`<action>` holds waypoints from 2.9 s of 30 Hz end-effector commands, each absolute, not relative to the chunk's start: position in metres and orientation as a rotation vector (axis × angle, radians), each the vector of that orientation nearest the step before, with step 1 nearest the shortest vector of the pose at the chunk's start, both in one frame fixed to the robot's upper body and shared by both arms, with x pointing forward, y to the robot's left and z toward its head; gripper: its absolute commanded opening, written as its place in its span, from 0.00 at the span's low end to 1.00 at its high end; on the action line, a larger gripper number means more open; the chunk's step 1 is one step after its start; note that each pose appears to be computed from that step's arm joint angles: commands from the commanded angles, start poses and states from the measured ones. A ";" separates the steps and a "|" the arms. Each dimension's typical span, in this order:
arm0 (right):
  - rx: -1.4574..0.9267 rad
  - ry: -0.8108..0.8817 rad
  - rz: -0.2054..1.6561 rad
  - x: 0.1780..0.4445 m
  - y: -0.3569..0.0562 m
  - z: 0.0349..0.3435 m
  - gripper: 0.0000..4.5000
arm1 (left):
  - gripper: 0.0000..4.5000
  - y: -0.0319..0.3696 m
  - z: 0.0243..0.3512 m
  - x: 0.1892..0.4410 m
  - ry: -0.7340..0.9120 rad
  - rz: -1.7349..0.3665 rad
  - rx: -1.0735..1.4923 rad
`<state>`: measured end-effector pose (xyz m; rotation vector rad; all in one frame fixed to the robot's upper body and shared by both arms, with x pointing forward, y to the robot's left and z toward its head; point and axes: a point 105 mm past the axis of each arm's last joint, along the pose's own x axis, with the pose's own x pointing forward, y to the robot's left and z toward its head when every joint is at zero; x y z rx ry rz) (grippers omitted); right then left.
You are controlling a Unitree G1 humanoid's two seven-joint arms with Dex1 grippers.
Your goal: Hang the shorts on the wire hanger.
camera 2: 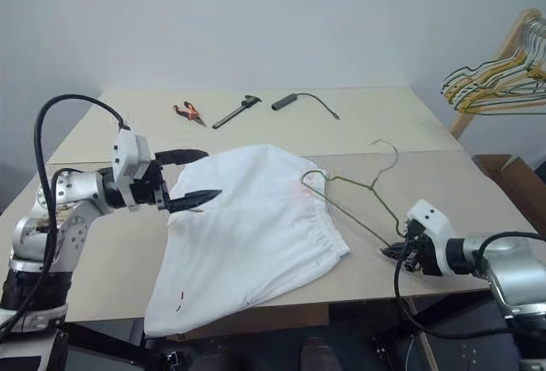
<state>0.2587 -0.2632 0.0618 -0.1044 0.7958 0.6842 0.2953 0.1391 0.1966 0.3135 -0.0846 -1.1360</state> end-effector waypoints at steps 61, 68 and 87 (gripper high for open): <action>0.409 1.051 0.901 0.314 -0.205 0.077 0.00 | 0.99 0.130 0.201 0.265 -0.059 -1.161 0.354; 0.372 1.153 1.029 0.269 -0.200 0.088 0.00 | 0.99 0.131 0.198 0.260 -0.056 -1.156 0.348; 0.398 1.107 0.841 0.322 -0.205 0.069 0.00 | 0.99 0.127 0.197 0.264 -0.061 -1.169 0.354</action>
